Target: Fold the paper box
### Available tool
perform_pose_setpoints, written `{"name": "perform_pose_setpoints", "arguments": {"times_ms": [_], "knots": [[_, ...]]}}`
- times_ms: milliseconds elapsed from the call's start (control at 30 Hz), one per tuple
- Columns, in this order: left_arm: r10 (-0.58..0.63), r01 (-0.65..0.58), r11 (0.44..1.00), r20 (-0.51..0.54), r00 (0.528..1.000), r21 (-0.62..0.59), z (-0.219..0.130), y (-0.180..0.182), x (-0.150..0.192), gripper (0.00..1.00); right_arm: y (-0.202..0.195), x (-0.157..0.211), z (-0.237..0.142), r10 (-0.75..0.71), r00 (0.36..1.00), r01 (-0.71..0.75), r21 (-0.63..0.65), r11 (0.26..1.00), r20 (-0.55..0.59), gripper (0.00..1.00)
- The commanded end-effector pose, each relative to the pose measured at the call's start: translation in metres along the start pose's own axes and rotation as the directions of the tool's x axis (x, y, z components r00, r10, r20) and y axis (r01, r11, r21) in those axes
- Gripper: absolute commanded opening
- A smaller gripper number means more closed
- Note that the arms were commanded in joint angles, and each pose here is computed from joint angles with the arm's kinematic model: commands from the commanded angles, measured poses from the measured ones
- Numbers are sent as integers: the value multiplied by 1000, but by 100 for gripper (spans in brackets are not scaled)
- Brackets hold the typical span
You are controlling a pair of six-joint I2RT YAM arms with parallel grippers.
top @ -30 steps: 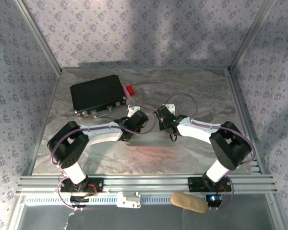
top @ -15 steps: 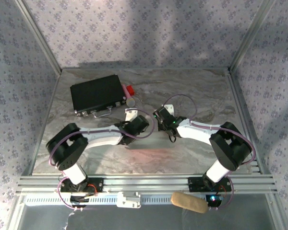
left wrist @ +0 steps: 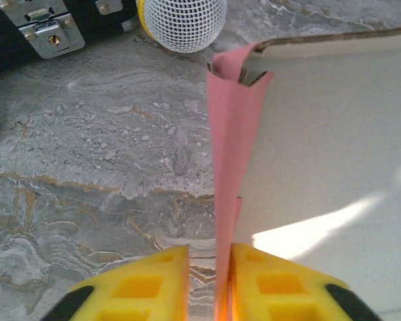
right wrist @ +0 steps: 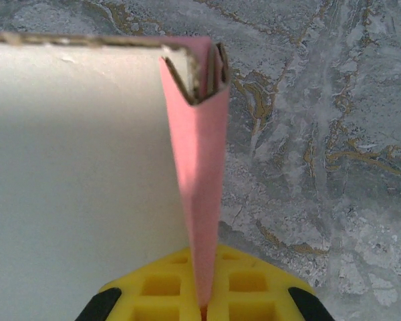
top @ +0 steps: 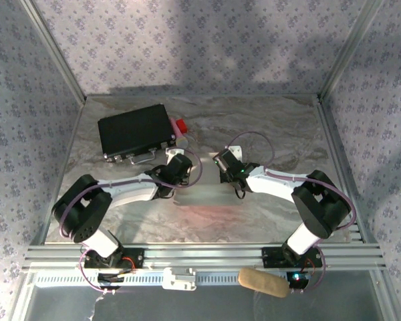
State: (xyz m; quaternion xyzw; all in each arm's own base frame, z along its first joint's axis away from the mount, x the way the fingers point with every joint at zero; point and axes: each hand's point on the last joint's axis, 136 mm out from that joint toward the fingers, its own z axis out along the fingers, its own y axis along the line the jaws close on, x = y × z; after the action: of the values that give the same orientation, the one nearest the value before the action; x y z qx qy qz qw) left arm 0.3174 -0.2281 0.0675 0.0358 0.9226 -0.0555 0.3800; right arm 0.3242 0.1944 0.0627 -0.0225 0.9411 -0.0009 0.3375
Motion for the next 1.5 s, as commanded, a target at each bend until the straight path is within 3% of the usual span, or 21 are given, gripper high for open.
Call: {"name": "perform_pose_setpoints", "arguments": {"times_ms": [0,33,200,300,433,533,567,633,700,933,1167,1467], "knots": [[86,-94,979,-51,995,-181,2,23,11,6,-16,5,-4,-21,1000,21,61,998,-7,0],[104,-112,969,-50,993,-221,2,26,10,0,-16,5,-4,-21,1000,22,61,998,-8,0],[195,-180,879,-12,981,-441,-12,33,1,0,-16,4,-5,-18,1000,19,64,998,-5,0],[206,-177,846,1,979,-502,-20,34,-2,0,-17,5,-5,-18,1000,18,64,998,-6,0],[165,-144,921,30,986,-363,-22,14,-5,1,-17,5,-5,-20,1000,20,61,998,-6,0],[112,-99,980,71,991,-172,-32,-9,-16,34,-18,5,-5,-18,1000,18,65,998,-8,0],[96,-87,989,78,992,-116,-35,-15,-20,41,-18,5,-5,-16,1000,16,64,998,-7,0],[68,-67,998,76,995,-15,-42,-24,-26,50,-18,5,-5,-14,1000,14,64,998,-7,0],[51,-55,997,67,996,63,-46,-29,-28,53,-18,5,-4,-12,1000,13,63,998,-8,0],[-28,24,984,21,999,174,-52,-20,-24,56,-17,5,-4,-14,1000,15,63,998,-13,0],[-30,38,990,-61,998,134,-28,-11,0,56,-16,3,-6,-15,1000,16,57,998,-11,0],[-1,1,1000,-34,999,7,-6,1,-2,45,-15,2,-6,-16,1000,16,54,998,-10,0]]}}
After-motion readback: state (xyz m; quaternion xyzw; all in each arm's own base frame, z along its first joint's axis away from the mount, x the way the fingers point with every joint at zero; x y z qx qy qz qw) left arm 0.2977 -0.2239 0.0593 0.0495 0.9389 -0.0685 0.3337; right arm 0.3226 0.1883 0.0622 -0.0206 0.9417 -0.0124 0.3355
